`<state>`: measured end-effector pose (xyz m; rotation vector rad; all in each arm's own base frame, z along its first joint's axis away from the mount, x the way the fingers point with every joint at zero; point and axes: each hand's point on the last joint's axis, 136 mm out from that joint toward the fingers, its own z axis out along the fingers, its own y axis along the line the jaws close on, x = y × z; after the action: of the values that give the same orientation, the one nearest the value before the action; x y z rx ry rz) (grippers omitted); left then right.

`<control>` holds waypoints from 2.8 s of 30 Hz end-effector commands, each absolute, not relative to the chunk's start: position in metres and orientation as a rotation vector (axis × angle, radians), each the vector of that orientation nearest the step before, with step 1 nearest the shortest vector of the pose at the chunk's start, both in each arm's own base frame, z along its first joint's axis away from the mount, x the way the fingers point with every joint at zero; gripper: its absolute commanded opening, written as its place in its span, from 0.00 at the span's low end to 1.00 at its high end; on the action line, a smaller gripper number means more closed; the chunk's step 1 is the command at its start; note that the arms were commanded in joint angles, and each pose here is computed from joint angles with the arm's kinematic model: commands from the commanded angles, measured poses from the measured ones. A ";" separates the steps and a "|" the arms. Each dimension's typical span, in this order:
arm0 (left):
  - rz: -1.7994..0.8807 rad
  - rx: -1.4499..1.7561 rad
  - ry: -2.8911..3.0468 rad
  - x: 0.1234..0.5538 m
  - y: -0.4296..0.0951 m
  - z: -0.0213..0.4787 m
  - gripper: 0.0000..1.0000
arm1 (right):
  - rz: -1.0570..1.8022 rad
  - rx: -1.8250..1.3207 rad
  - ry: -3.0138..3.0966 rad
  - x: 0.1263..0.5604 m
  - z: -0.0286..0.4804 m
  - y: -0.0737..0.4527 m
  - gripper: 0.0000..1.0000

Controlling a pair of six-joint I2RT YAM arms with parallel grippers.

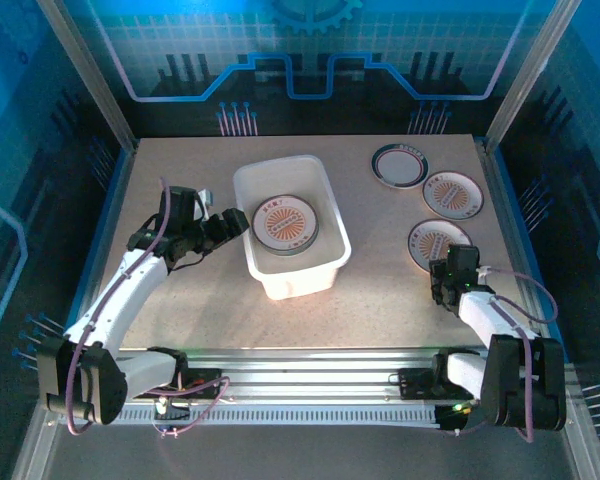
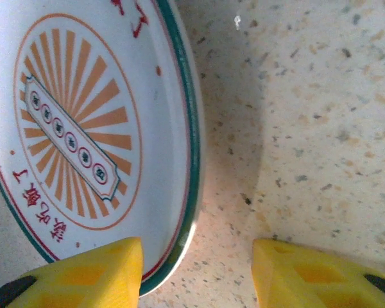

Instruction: Place the plates into the plastic bin on the countertop

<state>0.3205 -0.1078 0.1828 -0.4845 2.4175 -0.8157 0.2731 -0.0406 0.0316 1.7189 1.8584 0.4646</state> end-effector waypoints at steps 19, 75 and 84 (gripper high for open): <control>-0.785 -0.491 2.427 0.328 -0.105 0.179 0.80 | 0.547 1.721 1.775 0.303 0.028 -0.047 0.49; -0.834 -0.409 2.366 0.326 -0.111 0.203 0.80 | 0.758 1.469 1.673 0.261 0.127 -0.018 0.00; -0.826 -0.378 2.345 0.328 -0.109 0.215 0.80 | 0.876 1.194 1.653 0.305 0.233 0.024 0.00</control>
<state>0.3246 -0.1082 0.1880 -0.4474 2.4091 -0.8077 0.2873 0.0105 0.1892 1.3232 1.7011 0.8327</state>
